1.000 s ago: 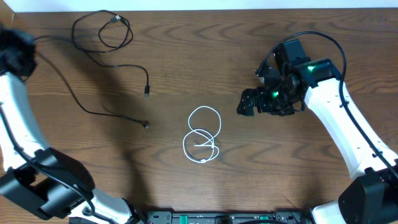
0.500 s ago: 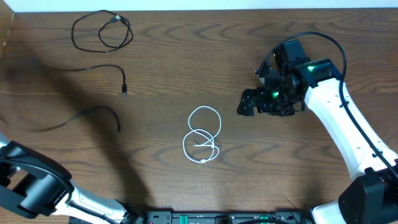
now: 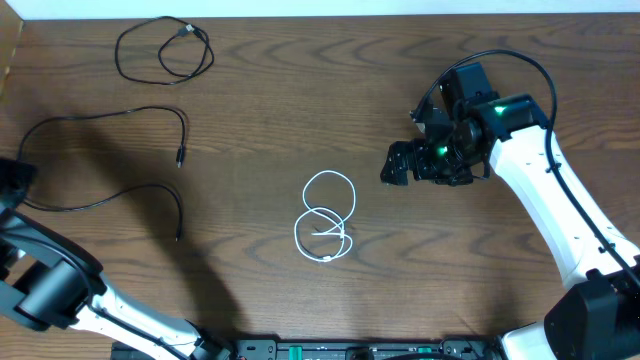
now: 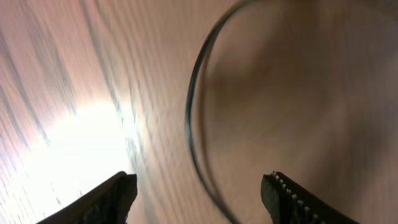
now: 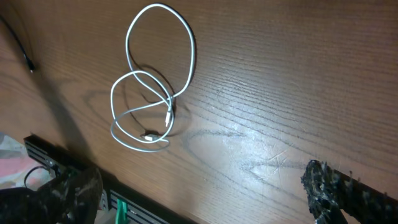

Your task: Untangle cables

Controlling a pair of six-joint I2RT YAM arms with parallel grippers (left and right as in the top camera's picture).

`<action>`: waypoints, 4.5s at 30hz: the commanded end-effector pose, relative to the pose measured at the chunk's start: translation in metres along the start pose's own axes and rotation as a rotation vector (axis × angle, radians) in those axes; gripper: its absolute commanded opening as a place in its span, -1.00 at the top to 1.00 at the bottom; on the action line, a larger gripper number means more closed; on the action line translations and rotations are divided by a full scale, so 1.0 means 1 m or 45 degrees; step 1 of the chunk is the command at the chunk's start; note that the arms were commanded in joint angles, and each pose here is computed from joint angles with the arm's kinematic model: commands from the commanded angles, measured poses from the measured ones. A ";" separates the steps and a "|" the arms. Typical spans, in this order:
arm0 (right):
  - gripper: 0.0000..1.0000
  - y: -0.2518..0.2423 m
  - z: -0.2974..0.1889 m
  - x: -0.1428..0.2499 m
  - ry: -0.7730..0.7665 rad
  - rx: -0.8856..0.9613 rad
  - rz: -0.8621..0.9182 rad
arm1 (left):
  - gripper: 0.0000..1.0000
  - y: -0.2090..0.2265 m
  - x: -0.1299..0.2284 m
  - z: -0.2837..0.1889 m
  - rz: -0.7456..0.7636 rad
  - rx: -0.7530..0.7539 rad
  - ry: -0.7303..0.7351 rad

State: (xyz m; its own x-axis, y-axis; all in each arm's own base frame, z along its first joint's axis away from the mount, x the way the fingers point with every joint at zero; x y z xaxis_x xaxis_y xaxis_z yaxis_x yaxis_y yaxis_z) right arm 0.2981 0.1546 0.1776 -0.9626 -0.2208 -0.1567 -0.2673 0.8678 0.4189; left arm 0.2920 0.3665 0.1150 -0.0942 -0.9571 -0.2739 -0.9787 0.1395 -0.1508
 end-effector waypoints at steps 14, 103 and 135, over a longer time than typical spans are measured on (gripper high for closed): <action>-0.98 -0.004 0.000 0.004 0.027 0.009 0.032 | -0.06 0.022 0.034 0.078 -0.024 -0.177 0.231; -0.99 0.021 0.010 0.005 0.031 -0.010 -0.042 | 0.20 -0.138 0.228 0.035 0.396 0.461 0.798; -0.99 0.029 0.013 -0.003 -0.018 -0.023 -0.109 | 0.03 -0.148 0.175 0.009 0.444 0.387 0.350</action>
State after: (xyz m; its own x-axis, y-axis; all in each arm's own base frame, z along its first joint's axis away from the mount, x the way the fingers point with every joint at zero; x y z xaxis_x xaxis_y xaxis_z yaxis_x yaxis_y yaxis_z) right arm 0.2963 0.1783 0.1794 -0.9429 -0.2671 -0.1989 -0.3280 0.8481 0.4161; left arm 0.4246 0.1713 0.0818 -0.4814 -0.8764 -0.0161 -0.7692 0.4312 -0.4715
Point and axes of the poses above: each gripper's point midway between its finger pads, its own z axis out along the fingers, its own y axis along the line the jaws close on, x = y × z, the point moved 3 cm from there along -z, back along the fingers, and after that the axes turned 8 degrees about -z, right-handed, at the moved point
